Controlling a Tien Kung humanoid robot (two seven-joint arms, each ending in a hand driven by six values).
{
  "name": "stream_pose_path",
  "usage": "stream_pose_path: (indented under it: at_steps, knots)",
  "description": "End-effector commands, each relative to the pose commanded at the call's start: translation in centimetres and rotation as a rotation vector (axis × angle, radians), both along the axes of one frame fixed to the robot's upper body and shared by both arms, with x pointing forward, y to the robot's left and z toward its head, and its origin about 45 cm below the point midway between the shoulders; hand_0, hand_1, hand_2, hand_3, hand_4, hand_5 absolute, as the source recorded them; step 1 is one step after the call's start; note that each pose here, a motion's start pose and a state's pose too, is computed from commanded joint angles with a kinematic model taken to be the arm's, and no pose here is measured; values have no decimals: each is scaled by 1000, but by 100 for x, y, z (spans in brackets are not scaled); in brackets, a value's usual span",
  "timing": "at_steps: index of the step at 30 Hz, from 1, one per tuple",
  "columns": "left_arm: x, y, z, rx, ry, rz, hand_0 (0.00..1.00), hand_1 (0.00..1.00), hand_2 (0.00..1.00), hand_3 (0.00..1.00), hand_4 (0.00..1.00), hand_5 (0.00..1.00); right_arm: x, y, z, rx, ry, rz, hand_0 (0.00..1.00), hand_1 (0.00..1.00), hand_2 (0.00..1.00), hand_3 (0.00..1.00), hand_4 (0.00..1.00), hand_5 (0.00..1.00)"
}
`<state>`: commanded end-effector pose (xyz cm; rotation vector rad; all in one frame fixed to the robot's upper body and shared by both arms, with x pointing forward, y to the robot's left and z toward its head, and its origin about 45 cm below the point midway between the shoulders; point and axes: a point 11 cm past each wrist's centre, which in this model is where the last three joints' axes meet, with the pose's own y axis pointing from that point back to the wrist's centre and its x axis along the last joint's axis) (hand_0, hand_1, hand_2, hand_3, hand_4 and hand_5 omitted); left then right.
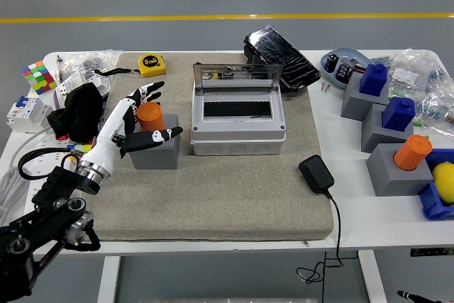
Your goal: Fetch the battery,place it into the box,close the lid of the box
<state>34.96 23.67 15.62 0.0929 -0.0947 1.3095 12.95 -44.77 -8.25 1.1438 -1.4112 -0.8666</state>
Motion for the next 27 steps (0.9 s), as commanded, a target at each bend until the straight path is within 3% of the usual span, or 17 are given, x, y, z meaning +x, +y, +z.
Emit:
stream_pose_path:
  at_steps: [2,3,8,9,14,15,27]
  knots:
    - [6,-14,3,-11,-1,2,745,770,817,817,998,2,2,4,-1,1,-1,0,670,671,678,561,906,510]
    - [11,-23,6,-17,-4,4,546,477,543,640,998,2,3,6,-1,1,-1,0,670,671,678,561,906,509]
    - [56,-34,-15,-67,-16,47,546,477,543,640,998,2,3,13,-4,1,-1,5,670,671,678,561,906,509]
    - [62,-29,-18,-73,-19,56,487,375,418,486,897,2,3,15,-5,1,-1,5,670,671,678,561,906,509]
    - [94,7,-37,-85,-35,99,487,375,418,486,897,2,0,23,-8,2,0,7,670,671,678,561,907,508]
    - [98,13,-42,-84,-38,103,133,192,274,311,711,2,-1,23,-9,2,0,7,671,671,678,561,907,507]
    - [135,3,-74,-112,-61,132,103,140,248,274,704,2,16,29,-6,2,-4,9,671,671,679,561,907,507]
